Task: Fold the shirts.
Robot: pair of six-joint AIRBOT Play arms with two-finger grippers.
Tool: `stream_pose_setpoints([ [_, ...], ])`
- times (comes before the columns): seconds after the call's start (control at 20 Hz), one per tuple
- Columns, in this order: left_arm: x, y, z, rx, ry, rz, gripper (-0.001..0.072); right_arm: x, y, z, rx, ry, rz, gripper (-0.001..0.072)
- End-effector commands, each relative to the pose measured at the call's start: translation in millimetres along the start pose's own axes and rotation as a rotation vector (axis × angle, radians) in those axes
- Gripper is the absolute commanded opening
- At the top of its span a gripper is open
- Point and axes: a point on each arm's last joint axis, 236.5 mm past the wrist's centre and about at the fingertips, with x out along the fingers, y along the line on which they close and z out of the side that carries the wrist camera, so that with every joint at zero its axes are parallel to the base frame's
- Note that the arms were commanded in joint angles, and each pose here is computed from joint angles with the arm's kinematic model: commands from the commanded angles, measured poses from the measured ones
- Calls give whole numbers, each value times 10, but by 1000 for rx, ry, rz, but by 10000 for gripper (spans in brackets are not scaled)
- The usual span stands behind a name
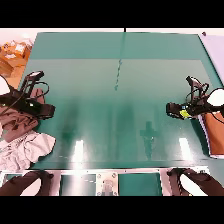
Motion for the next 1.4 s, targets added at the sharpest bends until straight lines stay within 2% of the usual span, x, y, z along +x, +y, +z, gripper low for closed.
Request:
stream_pose_setpoints([
  [0.0,-1,-1,0,1,-1,0,19,-1,3,-3,-1,0,0,11],
  [0.6,-1,0,9,3,-5,1,20,-1,3,-3,-1,0,0,11],
  [0.9,-75,8,583,-3,-250,4,20,-2,19,76,-1,-33,7,11],
  [1.15,-134,22,810,-6,-347,8,21,30,38,71,15,-23,15,13],
  [1.2,-159,106,871,5,-375,47,94,30,53,68,18,-22,21,14],
  [1.25,-204,288,939,28,-405,131,659,29,70,66,21,-21,29,52],
  [1.3,-270,530,996,16,-433,228,710,29,86,65,23,-20,35,154],
  [1.35,-342,812,990,15,-434,333,720,28,102,62,26,-19,42,240],
])
